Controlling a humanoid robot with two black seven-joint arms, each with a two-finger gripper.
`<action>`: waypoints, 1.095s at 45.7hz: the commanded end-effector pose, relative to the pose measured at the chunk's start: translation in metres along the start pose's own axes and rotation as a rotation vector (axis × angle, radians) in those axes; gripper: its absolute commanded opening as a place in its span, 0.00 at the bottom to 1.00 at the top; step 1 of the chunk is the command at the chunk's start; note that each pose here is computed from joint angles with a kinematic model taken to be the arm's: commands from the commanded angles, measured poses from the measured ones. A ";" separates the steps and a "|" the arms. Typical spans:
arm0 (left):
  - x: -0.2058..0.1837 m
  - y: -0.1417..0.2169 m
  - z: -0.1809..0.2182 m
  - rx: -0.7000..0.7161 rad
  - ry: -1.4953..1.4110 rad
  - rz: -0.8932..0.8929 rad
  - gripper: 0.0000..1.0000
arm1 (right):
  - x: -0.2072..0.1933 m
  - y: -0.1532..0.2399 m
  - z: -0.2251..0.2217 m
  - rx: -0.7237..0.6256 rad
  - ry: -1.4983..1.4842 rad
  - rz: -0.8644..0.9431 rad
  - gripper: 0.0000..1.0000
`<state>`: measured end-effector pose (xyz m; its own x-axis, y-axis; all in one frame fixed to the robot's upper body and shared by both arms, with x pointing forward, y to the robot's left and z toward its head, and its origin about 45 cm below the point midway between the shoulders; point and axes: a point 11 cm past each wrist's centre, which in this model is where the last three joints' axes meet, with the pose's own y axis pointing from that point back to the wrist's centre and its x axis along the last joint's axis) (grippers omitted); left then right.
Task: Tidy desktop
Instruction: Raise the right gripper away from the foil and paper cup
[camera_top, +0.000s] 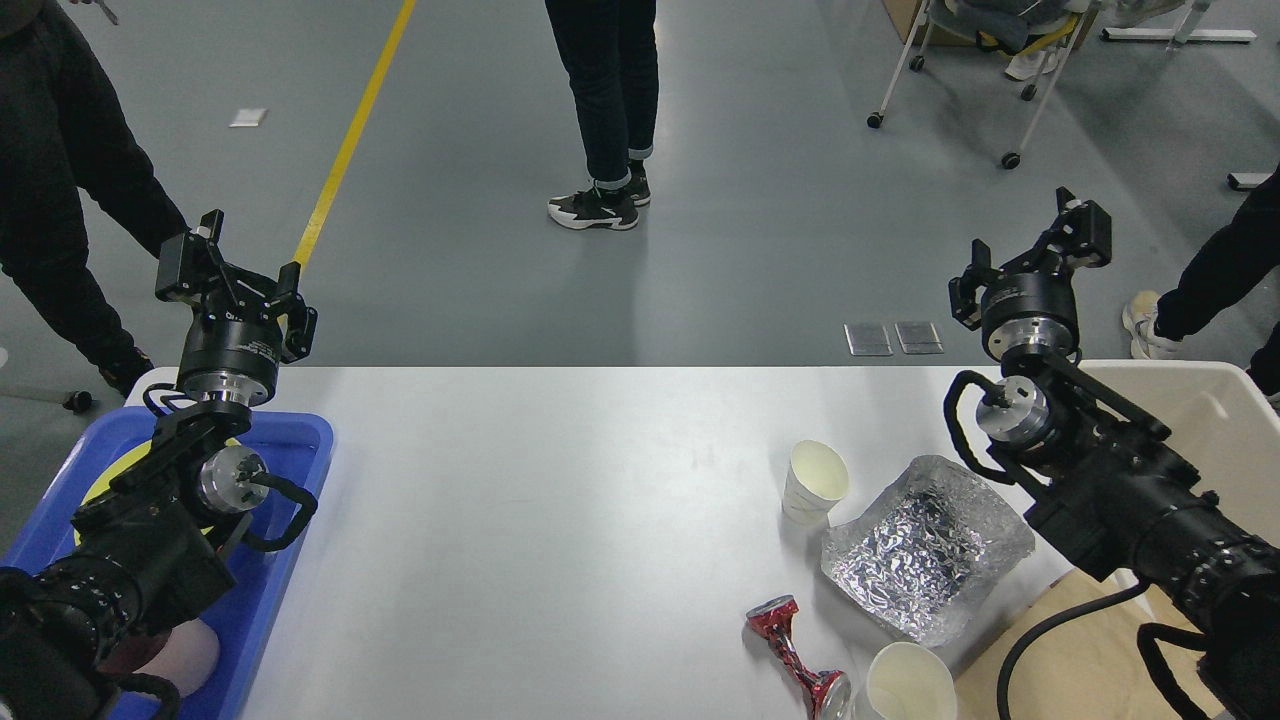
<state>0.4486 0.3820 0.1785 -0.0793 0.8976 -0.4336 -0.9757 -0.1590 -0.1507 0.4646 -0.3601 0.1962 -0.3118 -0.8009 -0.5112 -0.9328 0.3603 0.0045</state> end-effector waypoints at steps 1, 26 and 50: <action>0.000 0.000 0.000 0.000 0.000 0.000 0.96 | 0.003 -0.006 -0.009 0.024 0.002 0.016 1.00; 0.000 0.000 0.000 0.000 0.001 -0.001 0.96 | 0.039 -0.012 -0.038 0.071 0.064 0.058 1.00; -0.001 0.000 -0.001 0.001 0.002 -0.001 0.96 | 0.081 0.025 0.013 -0.073 0.248 0.045 1.00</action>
<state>0.4487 0.3815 0.1784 -0.0781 0.8974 -0.4343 -0.9759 -0.1580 -0.1509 0.4215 -0.4175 0.1524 -0.4086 -0.8490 -0.3351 -0.9098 0.4084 0.0744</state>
